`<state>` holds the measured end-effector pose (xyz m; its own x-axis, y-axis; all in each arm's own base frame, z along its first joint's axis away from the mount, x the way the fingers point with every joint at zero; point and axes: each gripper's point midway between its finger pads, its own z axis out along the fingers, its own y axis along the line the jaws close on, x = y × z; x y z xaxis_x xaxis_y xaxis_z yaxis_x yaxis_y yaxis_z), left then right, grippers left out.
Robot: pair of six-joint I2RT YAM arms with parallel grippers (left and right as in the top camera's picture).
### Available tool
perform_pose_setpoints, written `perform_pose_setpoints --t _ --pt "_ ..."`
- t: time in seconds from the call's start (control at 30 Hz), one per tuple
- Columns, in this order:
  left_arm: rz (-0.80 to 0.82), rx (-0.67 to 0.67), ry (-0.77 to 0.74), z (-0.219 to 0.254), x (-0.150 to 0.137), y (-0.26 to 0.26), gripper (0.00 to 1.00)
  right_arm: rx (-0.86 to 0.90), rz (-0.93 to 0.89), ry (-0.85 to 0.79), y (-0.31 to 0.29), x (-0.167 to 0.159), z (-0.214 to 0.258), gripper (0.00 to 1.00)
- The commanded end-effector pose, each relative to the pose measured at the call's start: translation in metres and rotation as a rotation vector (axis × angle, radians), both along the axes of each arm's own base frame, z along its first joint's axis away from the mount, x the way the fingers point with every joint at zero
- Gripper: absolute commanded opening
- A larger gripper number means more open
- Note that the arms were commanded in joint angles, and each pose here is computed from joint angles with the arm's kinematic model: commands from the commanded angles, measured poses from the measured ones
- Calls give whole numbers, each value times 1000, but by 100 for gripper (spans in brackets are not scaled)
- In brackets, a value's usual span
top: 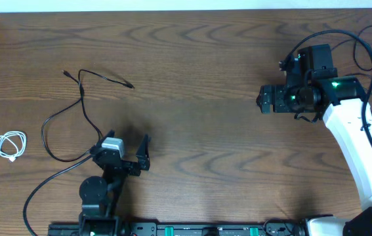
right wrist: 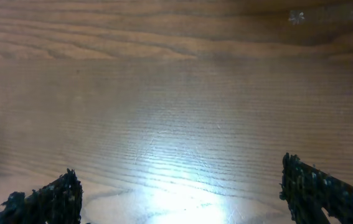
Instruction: Untangle cables
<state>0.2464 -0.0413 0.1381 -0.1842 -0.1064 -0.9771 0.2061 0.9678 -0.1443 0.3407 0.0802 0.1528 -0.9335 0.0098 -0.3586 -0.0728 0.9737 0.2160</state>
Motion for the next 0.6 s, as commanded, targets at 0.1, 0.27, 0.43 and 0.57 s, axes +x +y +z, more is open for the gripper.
perform_pose_setpoints --t 0.1,0.27,0.43,0.57 --pt "43 19 15 -6 -4 10 96 -5 11 -16 2 2 5 99" --pt "73 18 -9 -1 -3 17 96 -5 11 -16 2 2 5 99" --pt "75 18 -28 4 -4 18 96 -5 11 -16 2 2 5 99" --pt "73 18 -29 4 -4 18 96 -5 11 -16 2 2 5 99"
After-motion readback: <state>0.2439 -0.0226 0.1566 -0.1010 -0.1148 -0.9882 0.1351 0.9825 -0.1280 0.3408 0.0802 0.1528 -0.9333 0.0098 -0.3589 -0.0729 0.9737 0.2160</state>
